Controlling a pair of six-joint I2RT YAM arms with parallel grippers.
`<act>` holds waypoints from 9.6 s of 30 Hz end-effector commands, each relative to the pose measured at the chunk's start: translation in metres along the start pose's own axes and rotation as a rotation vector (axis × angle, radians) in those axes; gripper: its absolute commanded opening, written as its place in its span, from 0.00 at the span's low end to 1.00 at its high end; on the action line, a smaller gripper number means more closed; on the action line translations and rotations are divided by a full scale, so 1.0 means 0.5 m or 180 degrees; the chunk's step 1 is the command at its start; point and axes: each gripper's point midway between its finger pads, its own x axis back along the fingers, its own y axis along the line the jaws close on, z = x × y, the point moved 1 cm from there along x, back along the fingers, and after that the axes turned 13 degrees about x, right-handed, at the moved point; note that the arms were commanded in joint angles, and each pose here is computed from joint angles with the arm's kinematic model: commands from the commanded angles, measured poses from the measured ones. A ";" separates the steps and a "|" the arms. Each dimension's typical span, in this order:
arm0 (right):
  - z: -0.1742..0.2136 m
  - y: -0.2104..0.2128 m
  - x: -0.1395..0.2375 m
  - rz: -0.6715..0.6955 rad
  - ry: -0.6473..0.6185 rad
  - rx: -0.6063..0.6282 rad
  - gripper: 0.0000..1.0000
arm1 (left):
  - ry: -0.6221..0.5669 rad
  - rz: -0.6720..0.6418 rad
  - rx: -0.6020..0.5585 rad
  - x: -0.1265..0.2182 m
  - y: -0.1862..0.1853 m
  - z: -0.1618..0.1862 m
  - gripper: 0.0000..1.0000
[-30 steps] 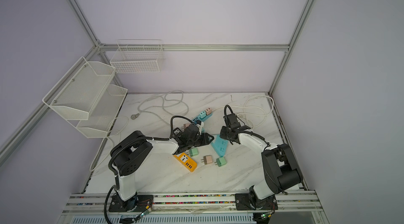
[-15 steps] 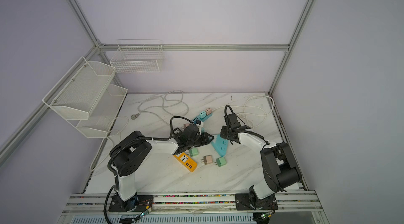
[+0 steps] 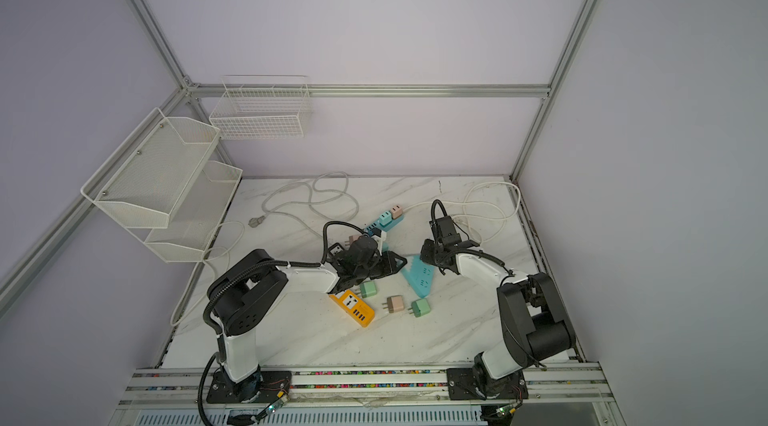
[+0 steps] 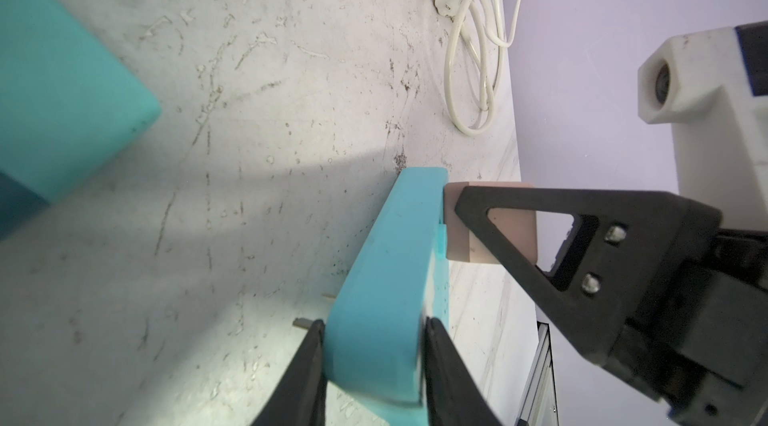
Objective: Pull the plug off the socket
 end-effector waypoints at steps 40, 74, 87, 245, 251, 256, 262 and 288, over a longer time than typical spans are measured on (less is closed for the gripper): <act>-0.004 0.046 0.005 -0.0416 0.0077 -0.0042 0.15 | 0.0010 -0.0355 0.0052 0.002 0.084 0.014 0.16; -0.032 0.006 0.009 -0.0070 -0.0011 -0.0019 0.20 | 0.0005 -0.0332 0.0096 0.002 0.080 0.014 0.15; -0.042 0.009 0.022 -0.0226 -0.0041 -0.0059 0.17 | -0.0040 -0.0423 0.0151 0.010 0.105 0.018 0.14; 0.095 -0.100 0.064 -0.0320 -0.0388 -0.1278 0.11 | -0.0143 -0.0498 0.0076 0.005 0.075 -0.004 0.43; 0.104 -0.106 0.053 -0.0281 -0.0331 -0.1296 0.13 | -0.0176 -0.0417 0.0004 0.017 0.050 -0.012 0.50; 0.113 -0.112 0.047 -0.0240 -0.0304 -0.1325 0.22 | -0.0200 -0.0359 -0.0066 0.026 0.025 -0.020 0.53; 0.117 -0.115 0.044 -0.0219 -0.0278 -0.1369 0.30 | -0.0254 -0.0326 -0.0159 0.042 -0.003 -0.033 0.56; 0.056 -0.127 0.114 0.0061 -0.0504 -0.1181 0.77 | -0.0639 -0.0154 -0.0686 0.164 -0.121 -0.115 0.60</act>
